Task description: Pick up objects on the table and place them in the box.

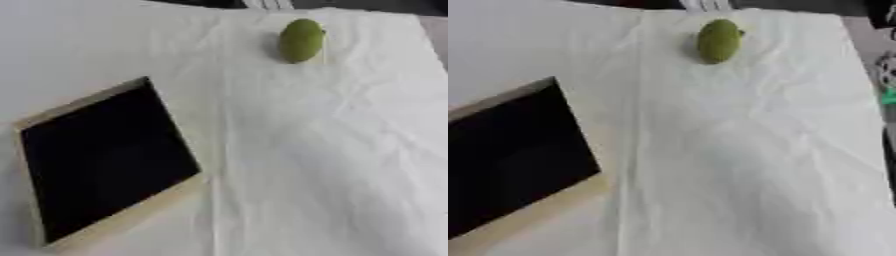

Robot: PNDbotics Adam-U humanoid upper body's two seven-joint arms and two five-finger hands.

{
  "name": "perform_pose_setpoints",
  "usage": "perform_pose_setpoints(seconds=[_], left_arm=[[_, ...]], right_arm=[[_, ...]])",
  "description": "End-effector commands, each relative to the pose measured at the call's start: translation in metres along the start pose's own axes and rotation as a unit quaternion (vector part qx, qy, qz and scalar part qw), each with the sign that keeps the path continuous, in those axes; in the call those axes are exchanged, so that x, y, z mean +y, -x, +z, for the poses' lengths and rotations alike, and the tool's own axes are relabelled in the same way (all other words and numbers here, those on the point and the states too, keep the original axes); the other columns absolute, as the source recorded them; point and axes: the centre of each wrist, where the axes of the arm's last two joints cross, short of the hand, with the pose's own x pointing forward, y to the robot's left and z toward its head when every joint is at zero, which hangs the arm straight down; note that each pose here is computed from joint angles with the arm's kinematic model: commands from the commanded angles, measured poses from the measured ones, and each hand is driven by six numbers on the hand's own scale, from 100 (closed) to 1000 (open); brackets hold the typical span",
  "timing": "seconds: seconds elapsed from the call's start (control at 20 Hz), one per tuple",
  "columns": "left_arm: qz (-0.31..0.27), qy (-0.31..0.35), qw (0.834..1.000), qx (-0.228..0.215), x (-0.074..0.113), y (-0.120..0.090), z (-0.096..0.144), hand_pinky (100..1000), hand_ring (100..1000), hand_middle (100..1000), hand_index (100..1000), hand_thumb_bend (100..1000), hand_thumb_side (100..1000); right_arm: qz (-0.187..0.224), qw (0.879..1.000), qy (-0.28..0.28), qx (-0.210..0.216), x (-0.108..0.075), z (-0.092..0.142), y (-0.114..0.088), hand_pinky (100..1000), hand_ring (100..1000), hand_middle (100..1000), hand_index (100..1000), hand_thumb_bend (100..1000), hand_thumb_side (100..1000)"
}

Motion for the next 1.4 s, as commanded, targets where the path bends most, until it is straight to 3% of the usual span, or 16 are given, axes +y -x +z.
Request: perform_pose_setpoints(seconds=[0.05, 0.6, 0.85, 0.95, 1.15, 1.4], left_arm=[[-0.003, 0.004, 1.000, -0.017, 0.003, -0.006, -0.007, 506, 594, 658, 726, 450, 544], [-0.002, 0.006, 1.000, -0.017, 0.002, -0.006, -0.006, 506, 595, 658, 726, 448, 545], [0.000, 0.009, 1.000, -0.016, 0.001, -0.006, -0.006, 506, 596, 657, 726, 449, 544], [0.001, 0.010, 1.000, -0.016, 0.001, -0.006, -0.006, 506, 596, 657, 726, 449, 544], [0.002, 0.014, 1.000, -0.015, 0.000, -0.006, -0.005, 506, 597, 657, 726, 449, 544], [0.001, 0.020, 1.000, -0.015, 0.000, -0.006, -0.005, 506, 597, 658, 726, 449, 544]], right_arm=[[0.001, 1.000, 0.015, -0.003, -0.006, -0.007, 0.000, 734, 646, 638, 689, 314, 100], [-0.004, 1.000, -0.003, -0.005, -0.005, -0.007, -0.002, 743, 667, 658, 700, 311, 100], [-0.020, 0.997, -0.065, -0.026, -0.006, -0.021, -0.012, 774, 734, 726, 752, 314, 100], [-0.035, 0.993, -0.101, -0.039, -0.006, -0.031, -0.020, 793, 766, 759, 775, 320, 140], [-0.044, 0.975, -0.196, -0.094, 0.004, -0.054, -0.033, 829, 830, 822, 821, 327, 254], [-0.037, 0.933, -0.320, -0.161, 0.029, -0.077, -0.043, 859, 876, 874, 880, 407, 388]])
